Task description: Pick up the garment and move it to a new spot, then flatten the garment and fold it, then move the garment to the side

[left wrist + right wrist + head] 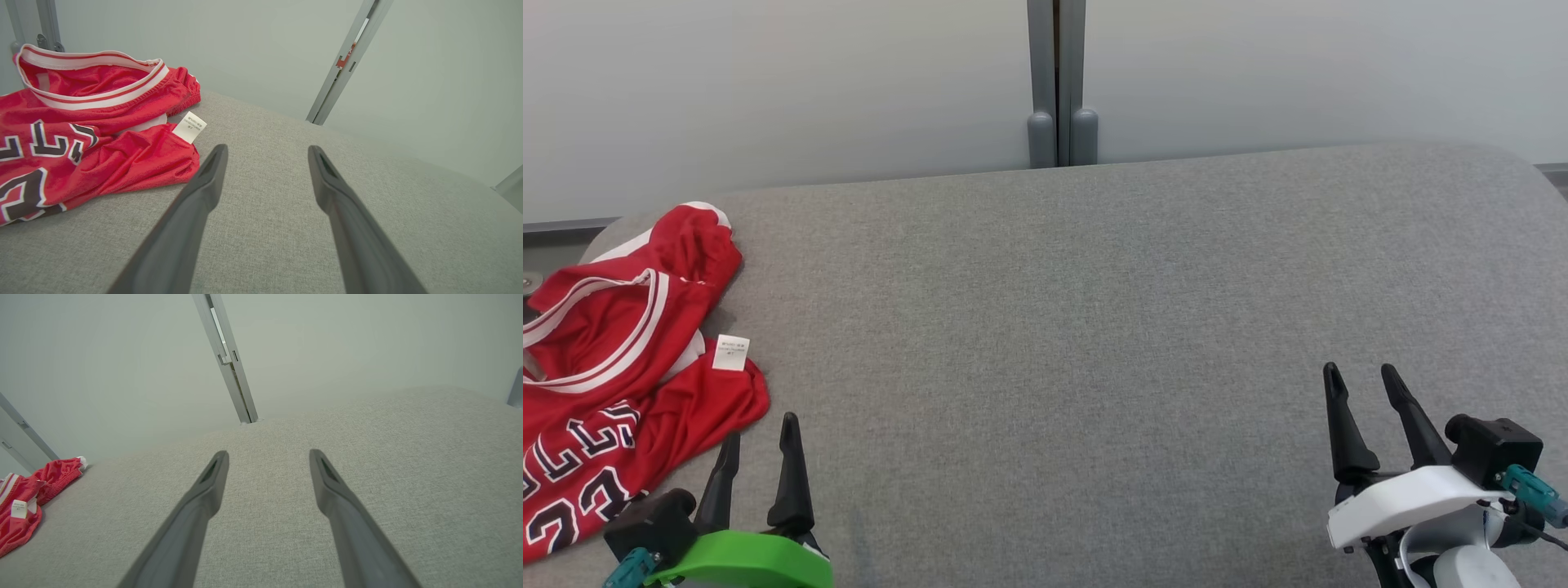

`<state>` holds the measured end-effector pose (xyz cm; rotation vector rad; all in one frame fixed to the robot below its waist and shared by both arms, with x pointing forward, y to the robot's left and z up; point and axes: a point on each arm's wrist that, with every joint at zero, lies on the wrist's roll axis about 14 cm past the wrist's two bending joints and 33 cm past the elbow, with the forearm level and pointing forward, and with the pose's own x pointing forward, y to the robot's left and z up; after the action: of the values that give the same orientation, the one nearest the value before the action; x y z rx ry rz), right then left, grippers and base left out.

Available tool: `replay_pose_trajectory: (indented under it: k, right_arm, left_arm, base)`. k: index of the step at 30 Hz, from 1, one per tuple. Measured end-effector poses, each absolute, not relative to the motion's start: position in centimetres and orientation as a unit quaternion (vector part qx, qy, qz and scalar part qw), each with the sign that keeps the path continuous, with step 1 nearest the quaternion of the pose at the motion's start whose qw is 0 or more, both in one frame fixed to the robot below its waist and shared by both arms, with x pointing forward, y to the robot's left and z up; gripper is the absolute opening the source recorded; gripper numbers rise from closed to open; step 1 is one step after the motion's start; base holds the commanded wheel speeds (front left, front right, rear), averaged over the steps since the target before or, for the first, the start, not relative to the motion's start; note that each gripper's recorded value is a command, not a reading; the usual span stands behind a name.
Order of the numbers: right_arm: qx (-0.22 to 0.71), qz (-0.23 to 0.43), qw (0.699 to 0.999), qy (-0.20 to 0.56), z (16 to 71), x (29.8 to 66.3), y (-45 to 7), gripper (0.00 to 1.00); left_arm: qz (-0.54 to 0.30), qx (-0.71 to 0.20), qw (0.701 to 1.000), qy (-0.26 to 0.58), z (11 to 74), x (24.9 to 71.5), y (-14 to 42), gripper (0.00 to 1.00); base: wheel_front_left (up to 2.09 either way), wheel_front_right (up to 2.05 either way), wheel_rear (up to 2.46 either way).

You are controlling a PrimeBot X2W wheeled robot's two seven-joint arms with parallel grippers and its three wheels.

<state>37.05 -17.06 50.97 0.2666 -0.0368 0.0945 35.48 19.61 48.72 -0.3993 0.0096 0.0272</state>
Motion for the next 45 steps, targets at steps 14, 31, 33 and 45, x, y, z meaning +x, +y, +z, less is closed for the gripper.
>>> replay_pose_trajectory:
  k: [14,31,33,45]
  right_arm:
    - [0.072,0.06,0.995,-0.02,50.6,36.6,-16.5,1.0]
    - [0.014,0.067,0.997,-0.027,50.4,36.3,-16.5,1.0]
    - [0.01,0.067,0.997,-0.023,50.1,36.2,-16.5,1.0]
    - [-0.028,0.076,0.996,-0.026,49.9,35.9,-16.2,1.0]
  left_arm:
    - [0.008,-0.138,0.99,0.012,47.9,35.0,19.6,1.0]
    - [-0.003,-0.08,0.997,0.015,47.4,34.5,19.4,1.0]
    - [-0.003,-0.075,0.997,0.014,47.4,34.4,19.4,1.0]
    - [-0.009,-0.038,0.999,0.017,46.9,33.8,19.4,1.0]
  base:
    - [0.0,0.0,0.0]
    - [0.0,0.0,0.0]
    - [0.0,0.0,0.0]
    - [0.0,0.0,0.0]
